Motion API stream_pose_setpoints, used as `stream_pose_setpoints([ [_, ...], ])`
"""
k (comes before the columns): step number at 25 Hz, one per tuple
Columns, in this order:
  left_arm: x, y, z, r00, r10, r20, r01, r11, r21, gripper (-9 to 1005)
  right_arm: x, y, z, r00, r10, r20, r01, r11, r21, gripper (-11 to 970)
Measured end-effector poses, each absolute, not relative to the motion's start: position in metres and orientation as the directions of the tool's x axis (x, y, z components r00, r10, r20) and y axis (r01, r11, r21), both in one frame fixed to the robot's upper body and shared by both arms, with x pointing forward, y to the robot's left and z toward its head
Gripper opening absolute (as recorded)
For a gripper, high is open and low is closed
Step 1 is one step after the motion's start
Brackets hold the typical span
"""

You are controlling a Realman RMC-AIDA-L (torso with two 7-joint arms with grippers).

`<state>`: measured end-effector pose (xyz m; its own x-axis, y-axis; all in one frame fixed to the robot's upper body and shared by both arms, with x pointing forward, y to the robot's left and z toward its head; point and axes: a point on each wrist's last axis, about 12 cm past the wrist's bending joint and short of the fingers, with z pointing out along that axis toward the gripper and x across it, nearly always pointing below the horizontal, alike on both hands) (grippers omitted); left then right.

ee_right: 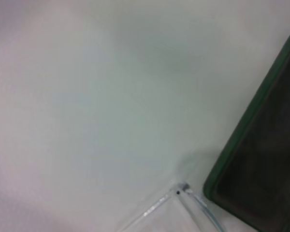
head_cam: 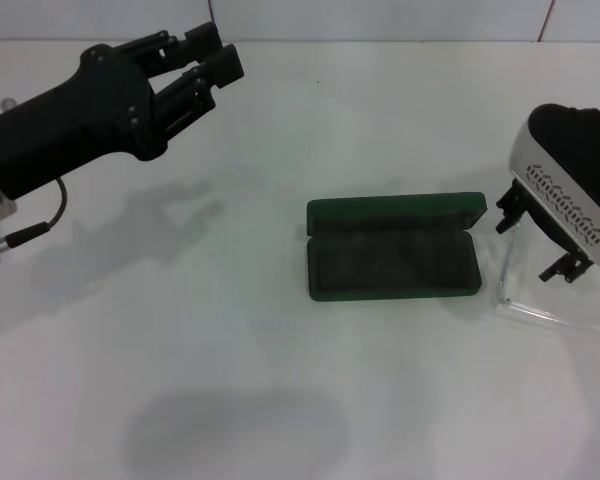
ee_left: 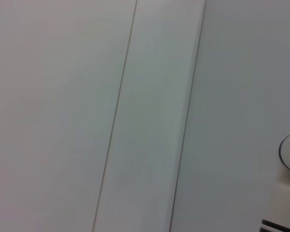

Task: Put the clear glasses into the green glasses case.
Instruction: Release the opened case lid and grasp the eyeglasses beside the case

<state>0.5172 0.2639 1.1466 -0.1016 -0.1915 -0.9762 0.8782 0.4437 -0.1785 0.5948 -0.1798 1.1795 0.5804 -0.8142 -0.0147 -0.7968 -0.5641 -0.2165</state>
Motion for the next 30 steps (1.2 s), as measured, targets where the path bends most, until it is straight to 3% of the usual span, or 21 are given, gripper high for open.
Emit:
stream_pose_setpoints([
  [18,0.51,0.267,1.143,-0.115,-0.205,-0.972,0.88,0.432,-0.195,331,0.583,-0.192,1.183,0.538,-0.843,-0.023,-0.825,-0.521,-0.218,657],
  [30,0.504,0.269,1.135,-0.146,-0.229,-0.963,0.876,0.423,-0.233,331,0.586,-0.19,1.169,0.613,-0.79,-0.019,-0.774,-0.596,-0.213,655],
])
